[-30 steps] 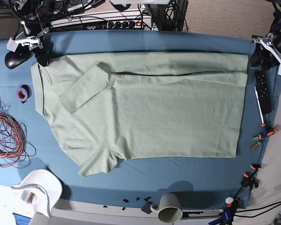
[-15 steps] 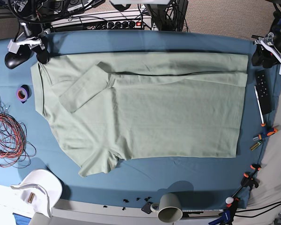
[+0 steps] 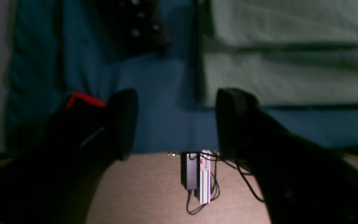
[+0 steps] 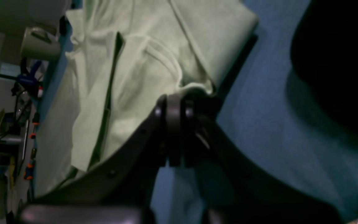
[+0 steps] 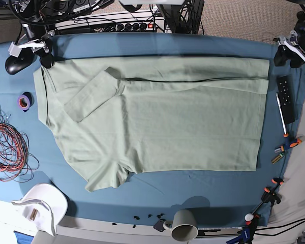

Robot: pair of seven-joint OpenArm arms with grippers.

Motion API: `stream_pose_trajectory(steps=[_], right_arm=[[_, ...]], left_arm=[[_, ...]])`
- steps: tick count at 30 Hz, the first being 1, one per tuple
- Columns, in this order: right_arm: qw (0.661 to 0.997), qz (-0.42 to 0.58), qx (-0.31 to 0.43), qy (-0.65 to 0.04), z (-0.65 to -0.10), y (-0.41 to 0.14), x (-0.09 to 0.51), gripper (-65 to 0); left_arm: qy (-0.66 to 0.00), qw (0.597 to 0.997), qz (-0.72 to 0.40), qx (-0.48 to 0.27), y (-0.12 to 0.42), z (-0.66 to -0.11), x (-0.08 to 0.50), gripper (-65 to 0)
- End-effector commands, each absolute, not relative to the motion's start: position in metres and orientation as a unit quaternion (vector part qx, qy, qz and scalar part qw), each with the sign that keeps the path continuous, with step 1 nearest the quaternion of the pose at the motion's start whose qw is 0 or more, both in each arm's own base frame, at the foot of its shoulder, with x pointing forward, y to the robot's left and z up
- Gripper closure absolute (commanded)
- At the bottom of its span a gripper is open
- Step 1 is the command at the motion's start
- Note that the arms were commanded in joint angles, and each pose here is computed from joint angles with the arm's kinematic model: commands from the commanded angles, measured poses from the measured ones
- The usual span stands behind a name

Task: Fold the T-shirt properly
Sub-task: 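Release both grippers and raise them off the folded edge, then regrasp the folded edge with both grippers and drag it toward the robot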

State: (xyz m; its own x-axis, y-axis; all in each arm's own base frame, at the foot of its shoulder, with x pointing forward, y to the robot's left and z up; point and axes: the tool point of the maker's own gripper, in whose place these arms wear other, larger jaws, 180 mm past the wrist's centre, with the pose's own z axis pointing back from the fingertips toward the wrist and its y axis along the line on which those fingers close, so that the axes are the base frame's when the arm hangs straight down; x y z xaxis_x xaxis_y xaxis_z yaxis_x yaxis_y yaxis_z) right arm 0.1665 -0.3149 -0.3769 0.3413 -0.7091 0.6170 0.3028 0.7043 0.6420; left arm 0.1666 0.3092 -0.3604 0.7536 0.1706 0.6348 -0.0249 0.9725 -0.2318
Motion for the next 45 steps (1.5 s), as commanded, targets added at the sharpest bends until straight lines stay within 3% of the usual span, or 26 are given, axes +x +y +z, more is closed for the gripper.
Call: stream_pose_trajectory(steps=[1,9,26,32,36,40,45], right_arm=[[0.781,-0.31,0.21,-0.5,-0.363,-0.322,0.172,0.0],[0.781,-0.31,0.209,-0.5,-0.363,-0.322,0.172,0.0],[0.786,-0.308,0.204,-0.495,-0.366,-0.322,0.171,0.0],[0.786,-0.308,0.204,-0.495,-0.366,-0.322,0.17,0.0],[0.786,-0.308,0.204,-0.495,-0.366,-0.322,0.17,0.0],[0.787,-0.308,0.204,-0.495,-0.366,-0.322,0.17,0.0],[0.79,-0.307,0.203,-0.491,-0.367,-0.322,0.169,0.0]], left_arm=[[-0.362,0.925,0.052,-0.103,0.315,-0.353,0.174,-39.9],[-0.35,0.922,0.093,-0.135,0.318,-0.371,0.173,-39.9],[-0.29,0.935,0.002,-0.203,0.235,-0.407,0.184,-39.9],[-0.273,0.941,-0.003,-0.201,0.235,-0.41,0.178,-33.5],[-0.267,0.942,-0.009,-0.203,0.234,-0.411,0.176,-32.6],[-0.262,0.943,-0.015,-0.205,0.233,-0.412,0.173,-24.1],[-0.262,0.943,-0.016,-0.204,0.233,-0.412,0.173,0.0]])
